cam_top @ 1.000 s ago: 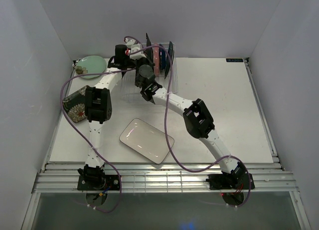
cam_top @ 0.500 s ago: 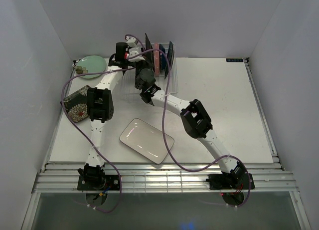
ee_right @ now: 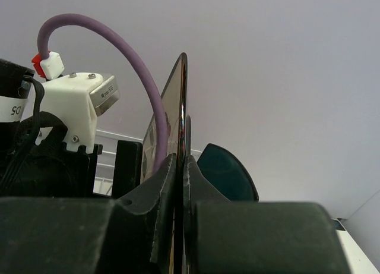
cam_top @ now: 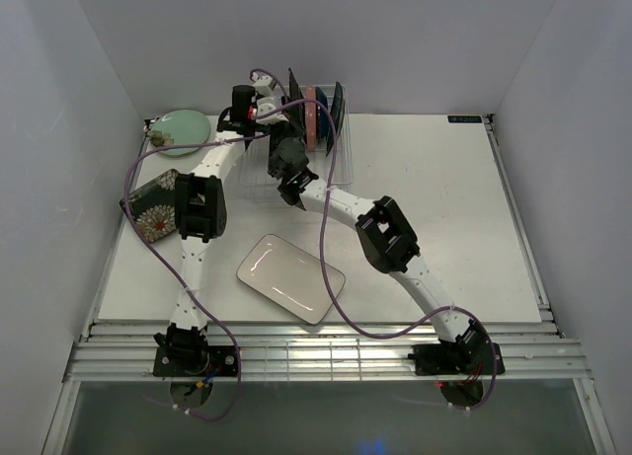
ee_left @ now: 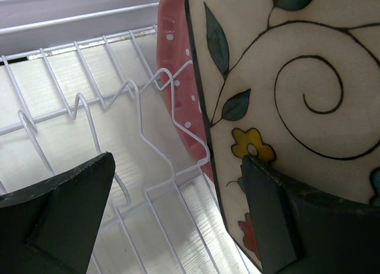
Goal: Load the plates into the dish rack
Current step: Insert the plate into the dish rack.
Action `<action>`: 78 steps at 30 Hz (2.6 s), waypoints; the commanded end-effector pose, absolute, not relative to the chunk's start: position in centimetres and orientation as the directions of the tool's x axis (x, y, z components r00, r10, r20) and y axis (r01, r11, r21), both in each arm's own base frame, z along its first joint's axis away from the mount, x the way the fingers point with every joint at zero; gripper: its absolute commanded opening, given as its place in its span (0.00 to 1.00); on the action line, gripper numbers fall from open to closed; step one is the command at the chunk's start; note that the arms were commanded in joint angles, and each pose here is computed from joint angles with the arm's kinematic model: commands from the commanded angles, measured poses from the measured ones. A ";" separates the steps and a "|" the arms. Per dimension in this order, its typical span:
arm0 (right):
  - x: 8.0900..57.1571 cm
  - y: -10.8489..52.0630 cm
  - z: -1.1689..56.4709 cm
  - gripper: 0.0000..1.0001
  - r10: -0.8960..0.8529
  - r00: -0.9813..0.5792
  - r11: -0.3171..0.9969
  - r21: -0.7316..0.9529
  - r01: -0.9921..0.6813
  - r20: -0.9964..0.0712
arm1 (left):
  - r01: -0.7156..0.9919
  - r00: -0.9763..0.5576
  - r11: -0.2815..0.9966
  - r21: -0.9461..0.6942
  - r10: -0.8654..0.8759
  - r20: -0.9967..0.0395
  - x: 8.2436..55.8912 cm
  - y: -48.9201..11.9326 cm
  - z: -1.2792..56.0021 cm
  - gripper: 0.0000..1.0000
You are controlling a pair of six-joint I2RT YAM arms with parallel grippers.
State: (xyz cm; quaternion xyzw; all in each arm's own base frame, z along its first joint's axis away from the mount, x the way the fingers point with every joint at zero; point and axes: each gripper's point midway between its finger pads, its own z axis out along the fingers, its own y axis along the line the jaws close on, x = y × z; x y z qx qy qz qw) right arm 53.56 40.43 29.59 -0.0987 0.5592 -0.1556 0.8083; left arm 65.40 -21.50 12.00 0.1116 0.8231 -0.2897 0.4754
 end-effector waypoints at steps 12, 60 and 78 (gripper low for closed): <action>54.5 38.6 36.8 0.08 -0.089 0.511 0.995 -0.060 0.074 -0.855 | 0.526 -0.498 0.780 -0.338 -0.039 -0.866 64.0 -24.8 13.7 0.98; 49.9 39.3 36.8 0.08 -0.146 0.737 0.988 -0.064 0.138 -0.660 | 0.500 -0.434 0.828 -0.254 -0.014 -0.901 65.4 -25.3 15.1 0.98; 54.0 35.2 34.2 0.08 -0.060 0.687 0.987 0.062 0.151 -0.725 | 0.506 -0.432 0.830 -0.236 0.007 -0.902 65.2 -25.2 14.6 0.98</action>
